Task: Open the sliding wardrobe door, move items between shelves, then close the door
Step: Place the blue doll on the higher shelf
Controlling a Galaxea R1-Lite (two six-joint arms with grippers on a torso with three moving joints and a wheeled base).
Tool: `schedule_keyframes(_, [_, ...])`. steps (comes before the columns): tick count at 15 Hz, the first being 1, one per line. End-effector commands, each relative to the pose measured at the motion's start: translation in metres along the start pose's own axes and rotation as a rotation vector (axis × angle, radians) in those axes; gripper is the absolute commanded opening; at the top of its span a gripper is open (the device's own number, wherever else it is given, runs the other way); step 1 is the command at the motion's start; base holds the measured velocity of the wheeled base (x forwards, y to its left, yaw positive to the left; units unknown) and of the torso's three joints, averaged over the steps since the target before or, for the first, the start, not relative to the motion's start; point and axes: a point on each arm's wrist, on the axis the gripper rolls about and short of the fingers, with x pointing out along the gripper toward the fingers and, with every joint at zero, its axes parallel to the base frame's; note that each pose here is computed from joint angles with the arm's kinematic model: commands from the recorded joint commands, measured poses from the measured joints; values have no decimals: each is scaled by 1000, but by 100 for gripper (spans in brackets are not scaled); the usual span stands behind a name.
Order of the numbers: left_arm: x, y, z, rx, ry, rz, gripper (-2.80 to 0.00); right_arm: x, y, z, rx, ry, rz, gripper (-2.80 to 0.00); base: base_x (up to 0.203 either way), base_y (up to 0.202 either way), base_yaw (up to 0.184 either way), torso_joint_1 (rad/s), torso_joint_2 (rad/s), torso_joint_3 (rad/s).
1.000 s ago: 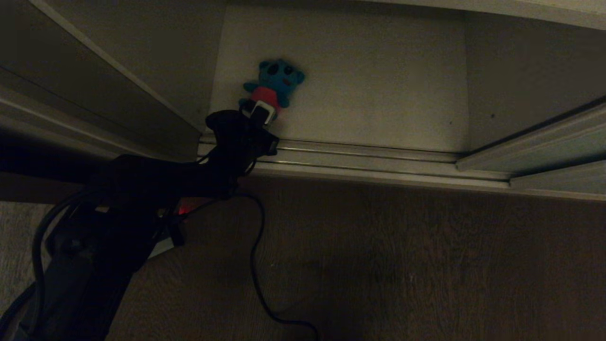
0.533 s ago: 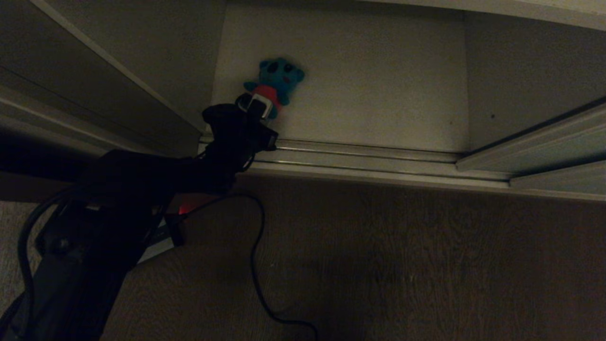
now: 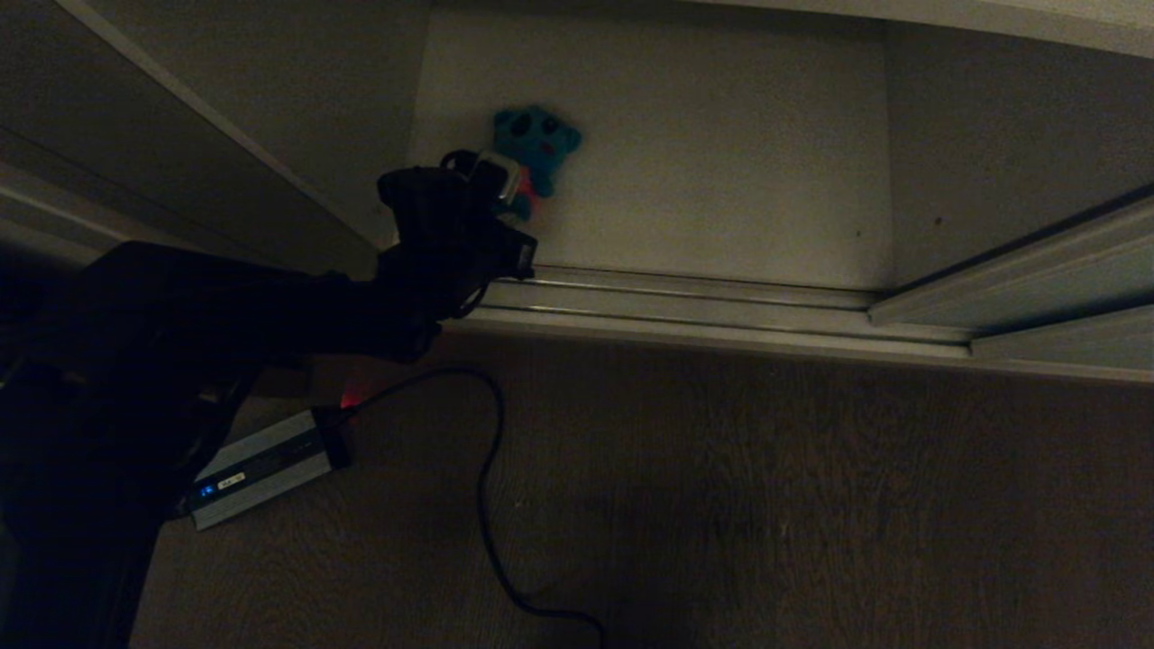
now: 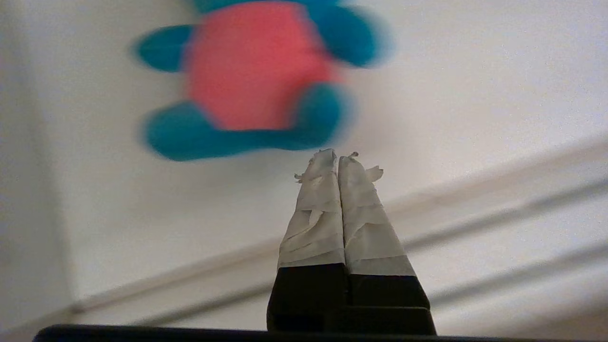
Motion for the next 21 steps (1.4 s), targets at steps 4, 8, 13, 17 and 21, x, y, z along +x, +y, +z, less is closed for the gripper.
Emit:
schedule_keyframes(4, [-7,-4,7,-2,46,-18,0,0,0,-1,-1,6,1,-280,0,0,0,0,0,0])
schedule_keyframes(8, [-6,-6,2,-35,65,-19,0,0,0,-1,-1,6,1,-280,0,0,0,0,0,0])
schedule_keyframes(13, [-5,-5,3,-32,60,-14,0,0,0,-1,-1,6,1,-280,0,0,0,0,0,0])
schedule_keyframes(17, [8,-4,-9,-3,29,15,0,0,0,-1,-1,5,1,-280,0,0,0,0,0,0])
schedule_keyframes(21, [14,-3,-13,6,3,32,0,0,0,-1,-1,5,1,-280,56,0,0,-1,0,2])
